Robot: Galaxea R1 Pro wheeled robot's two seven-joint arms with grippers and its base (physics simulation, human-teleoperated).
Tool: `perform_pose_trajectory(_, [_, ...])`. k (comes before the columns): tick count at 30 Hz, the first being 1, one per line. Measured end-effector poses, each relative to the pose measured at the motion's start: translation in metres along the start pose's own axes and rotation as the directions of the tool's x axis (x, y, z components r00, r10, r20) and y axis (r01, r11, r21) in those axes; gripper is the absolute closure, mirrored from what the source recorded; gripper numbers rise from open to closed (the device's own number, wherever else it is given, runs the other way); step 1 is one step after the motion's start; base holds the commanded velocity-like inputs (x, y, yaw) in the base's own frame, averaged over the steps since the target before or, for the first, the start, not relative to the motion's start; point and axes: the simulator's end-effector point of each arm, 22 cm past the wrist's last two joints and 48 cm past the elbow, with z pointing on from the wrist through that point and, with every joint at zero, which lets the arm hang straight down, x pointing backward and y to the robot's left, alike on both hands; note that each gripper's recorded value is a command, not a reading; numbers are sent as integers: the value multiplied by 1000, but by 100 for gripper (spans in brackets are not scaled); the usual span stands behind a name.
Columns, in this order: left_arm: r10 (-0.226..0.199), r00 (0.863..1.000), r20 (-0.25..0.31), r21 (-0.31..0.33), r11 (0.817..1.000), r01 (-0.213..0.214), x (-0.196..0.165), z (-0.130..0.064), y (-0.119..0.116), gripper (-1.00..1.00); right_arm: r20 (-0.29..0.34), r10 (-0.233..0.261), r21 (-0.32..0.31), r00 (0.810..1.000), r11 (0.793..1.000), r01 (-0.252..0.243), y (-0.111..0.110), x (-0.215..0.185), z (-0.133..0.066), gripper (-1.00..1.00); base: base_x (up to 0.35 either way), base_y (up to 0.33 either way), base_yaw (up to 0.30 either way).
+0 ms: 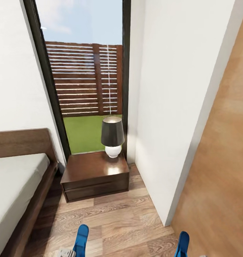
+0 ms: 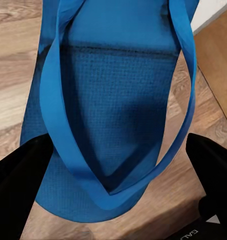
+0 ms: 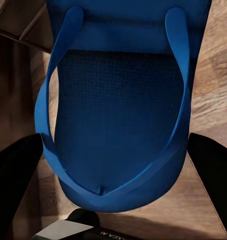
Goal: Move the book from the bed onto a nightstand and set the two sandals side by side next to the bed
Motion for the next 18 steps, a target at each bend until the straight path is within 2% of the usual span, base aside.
perform_pose_trajectory(4, [0, 1000, 0, 0, 1000, 0, 0, 0, 0, 100, 0, 0, 0, 1000, 1000, 0, 0, 0, 0, 100, 326, -79, 137])
perform_pose_trajectory(14, [0, 1000, 0, 0, 1000, 0, 0, 0, 0, 100, 0, 0, 0, 1000, 1000, 0, 0, 0, 0, 100, 308, -113, 18])
perform_pose_trajectory(18, [-1, 1000, 1, 0, 1000, 1, 0, 0, 0, 100, 0, 0, 0, 1000, 1000, 0, 0, 0, 0, 100, 254, -124, 162])
